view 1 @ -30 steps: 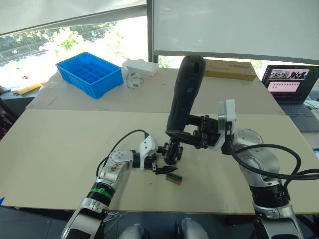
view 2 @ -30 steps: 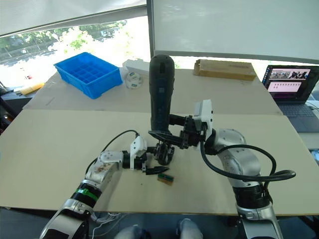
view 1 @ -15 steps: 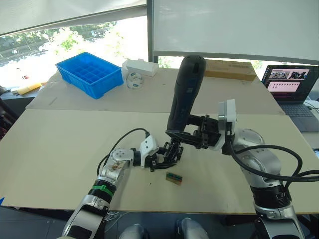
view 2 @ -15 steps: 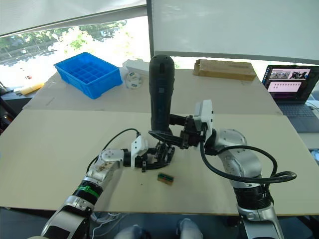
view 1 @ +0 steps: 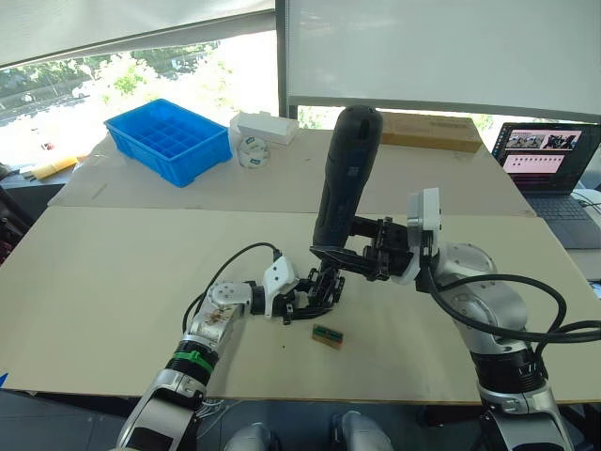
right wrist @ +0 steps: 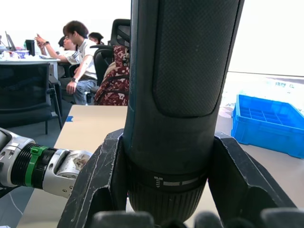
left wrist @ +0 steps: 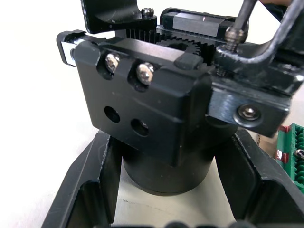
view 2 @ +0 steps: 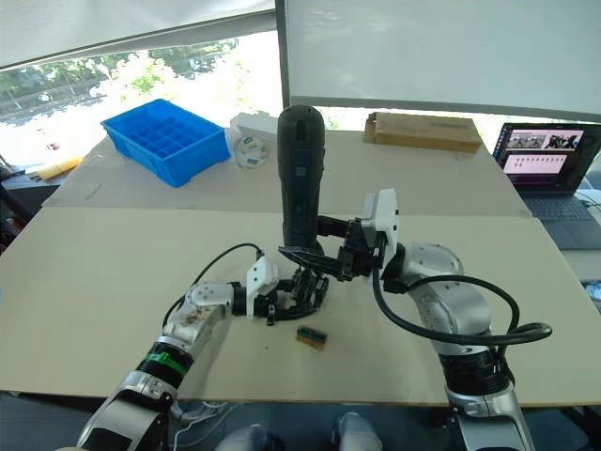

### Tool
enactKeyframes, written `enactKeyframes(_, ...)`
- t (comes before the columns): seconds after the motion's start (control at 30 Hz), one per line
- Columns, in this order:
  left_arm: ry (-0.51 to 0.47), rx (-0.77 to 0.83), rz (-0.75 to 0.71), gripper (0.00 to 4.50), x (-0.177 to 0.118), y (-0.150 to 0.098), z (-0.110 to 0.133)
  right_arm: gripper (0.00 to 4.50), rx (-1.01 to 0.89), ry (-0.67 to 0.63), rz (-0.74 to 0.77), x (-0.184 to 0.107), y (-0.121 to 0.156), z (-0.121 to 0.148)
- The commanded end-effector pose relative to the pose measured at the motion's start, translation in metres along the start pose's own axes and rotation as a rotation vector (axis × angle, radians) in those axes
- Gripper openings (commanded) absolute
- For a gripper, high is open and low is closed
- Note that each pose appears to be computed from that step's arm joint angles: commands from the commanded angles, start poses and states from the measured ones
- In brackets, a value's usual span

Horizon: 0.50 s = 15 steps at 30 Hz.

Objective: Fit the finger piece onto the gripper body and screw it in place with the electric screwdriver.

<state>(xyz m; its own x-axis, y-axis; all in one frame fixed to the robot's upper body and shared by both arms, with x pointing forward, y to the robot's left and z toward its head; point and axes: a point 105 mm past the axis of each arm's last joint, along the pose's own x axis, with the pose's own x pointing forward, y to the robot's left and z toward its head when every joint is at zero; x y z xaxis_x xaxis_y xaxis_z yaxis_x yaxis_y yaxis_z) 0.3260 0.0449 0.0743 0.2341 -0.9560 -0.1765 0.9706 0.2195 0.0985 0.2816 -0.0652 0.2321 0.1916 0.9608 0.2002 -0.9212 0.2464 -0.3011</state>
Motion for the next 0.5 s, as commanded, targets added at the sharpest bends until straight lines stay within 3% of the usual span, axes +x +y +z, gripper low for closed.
enactKeyframes(0.03,0.003,-0.015,-0.02,2.33,0.003,-0.007,-0.003,1.94,-0.024,0.025,0.012,0.002,0.003,0.0)
enactKeyframes(0.5,0.007,-0.027,-0.007,2.33,0.001,-0.007,-0.005,1.94,0.031,0.114,-0.042,0.004,0.002,-0.026)
